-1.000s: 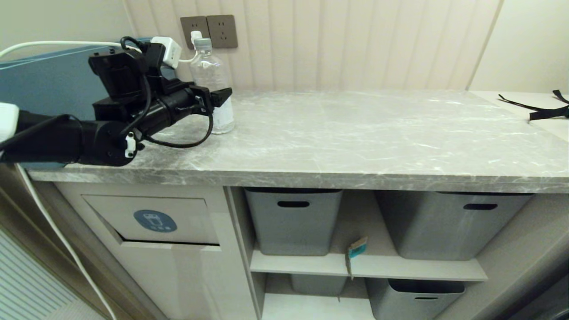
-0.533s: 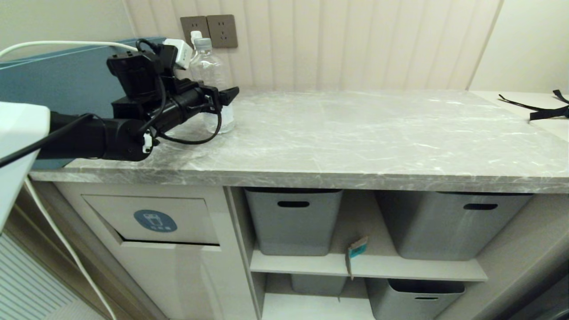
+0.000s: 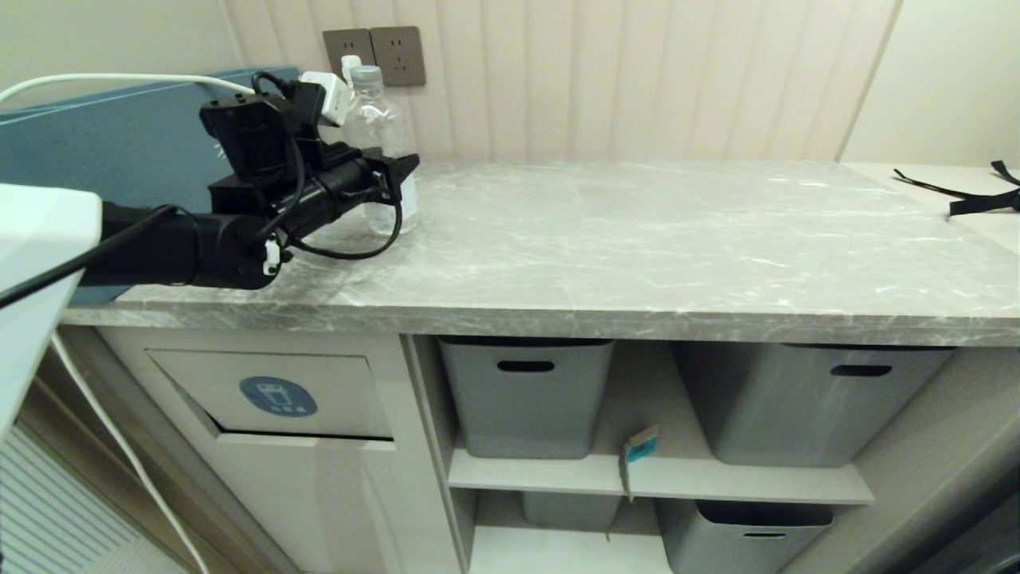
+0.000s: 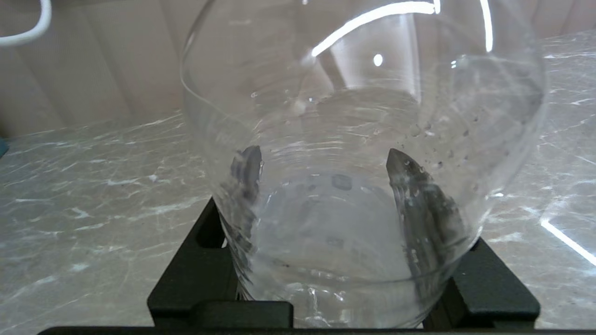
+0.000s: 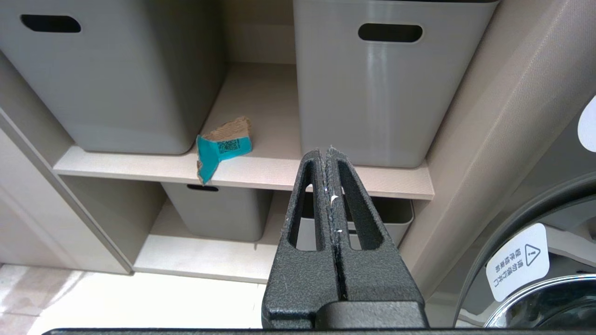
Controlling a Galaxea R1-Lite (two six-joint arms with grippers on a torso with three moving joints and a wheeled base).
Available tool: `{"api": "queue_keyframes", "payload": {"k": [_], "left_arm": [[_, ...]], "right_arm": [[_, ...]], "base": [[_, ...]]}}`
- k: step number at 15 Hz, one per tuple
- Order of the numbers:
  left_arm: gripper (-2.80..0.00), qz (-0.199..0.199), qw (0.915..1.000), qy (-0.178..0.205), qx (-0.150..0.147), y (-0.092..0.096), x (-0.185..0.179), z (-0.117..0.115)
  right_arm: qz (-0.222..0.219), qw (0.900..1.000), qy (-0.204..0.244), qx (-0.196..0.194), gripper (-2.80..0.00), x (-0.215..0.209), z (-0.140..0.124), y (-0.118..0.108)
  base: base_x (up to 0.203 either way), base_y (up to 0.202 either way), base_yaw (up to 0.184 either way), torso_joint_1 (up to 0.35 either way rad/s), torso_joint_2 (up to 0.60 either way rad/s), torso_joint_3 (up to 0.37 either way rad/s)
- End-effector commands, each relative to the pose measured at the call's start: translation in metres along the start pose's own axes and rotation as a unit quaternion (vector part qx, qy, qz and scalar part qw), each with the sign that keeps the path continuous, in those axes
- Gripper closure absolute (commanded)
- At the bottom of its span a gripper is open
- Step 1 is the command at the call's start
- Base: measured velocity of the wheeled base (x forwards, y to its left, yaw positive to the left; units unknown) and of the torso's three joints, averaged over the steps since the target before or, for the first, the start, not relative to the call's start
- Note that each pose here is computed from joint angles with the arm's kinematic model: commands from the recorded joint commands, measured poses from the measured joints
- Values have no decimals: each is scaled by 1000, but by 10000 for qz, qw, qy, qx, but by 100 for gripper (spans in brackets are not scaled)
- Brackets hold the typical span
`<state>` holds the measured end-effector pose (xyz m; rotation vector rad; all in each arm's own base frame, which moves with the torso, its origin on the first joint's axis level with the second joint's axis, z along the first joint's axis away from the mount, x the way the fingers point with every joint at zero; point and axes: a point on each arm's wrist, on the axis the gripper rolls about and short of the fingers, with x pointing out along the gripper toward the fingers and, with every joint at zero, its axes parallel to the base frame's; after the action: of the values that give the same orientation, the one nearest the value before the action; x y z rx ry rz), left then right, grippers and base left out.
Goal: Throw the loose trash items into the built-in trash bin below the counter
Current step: Pick up the garbage, then put the garbage in the trash can
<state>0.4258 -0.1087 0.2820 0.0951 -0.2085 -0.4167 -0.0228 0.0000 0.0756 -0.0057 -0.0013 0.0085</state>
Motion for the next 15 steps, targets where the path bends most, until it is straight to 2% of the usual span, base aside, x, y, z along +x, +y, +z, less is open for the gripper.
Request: {"api": "queue_keyframes", "payload": {"k": [1,3,5,6,8,9,11,12,15], "left_arm": [[0,-1,10000,-90,20,0,-4,8],[0,-20,9997,-235,30,-4,-18,30],[0,-27,9991,-415,25,-10,-55,68],[0,-15,9986,-532,33,-12,-80,88],[0,68,9962,-859,89,-18,-152,129],[0,161,9952,-961,131,-20,-193,141],[0,529,9936,-965,253,-23,-268,142],[0,747,9930,-869,304,-27,-300,133],[0,1174,9913,-497,338,-51,-374,81]], "right_arm": [[3,10000,-9,-2,0,0,0,0],[3,10000,-9,-2,0,0,0,0],[3,10000,-9,-2,0,0,0,0],[3,10000,-9,-2,0,0,0,0],[3,10000,-9,-2,0,0,0,0],[3,10000,-3,-2,0,0,0,0],[4,10000,-1,-2,0,0,0,0],[3,10000,-9,-2,0,0,0,0],[3,10000,-9,-2,0,0,0,0]], "base": [[0,0,0,0,0,0],[0,0,0,0,0,0],[0,0,0,0,0,0],[0,0,0,0,0,0],[0,0,0,0,0,0],[0,0,0,0,0,0],[0,0,0,0,0,0],[0,0,0,0,0,0],[0,0,0,0,0,0]]}}
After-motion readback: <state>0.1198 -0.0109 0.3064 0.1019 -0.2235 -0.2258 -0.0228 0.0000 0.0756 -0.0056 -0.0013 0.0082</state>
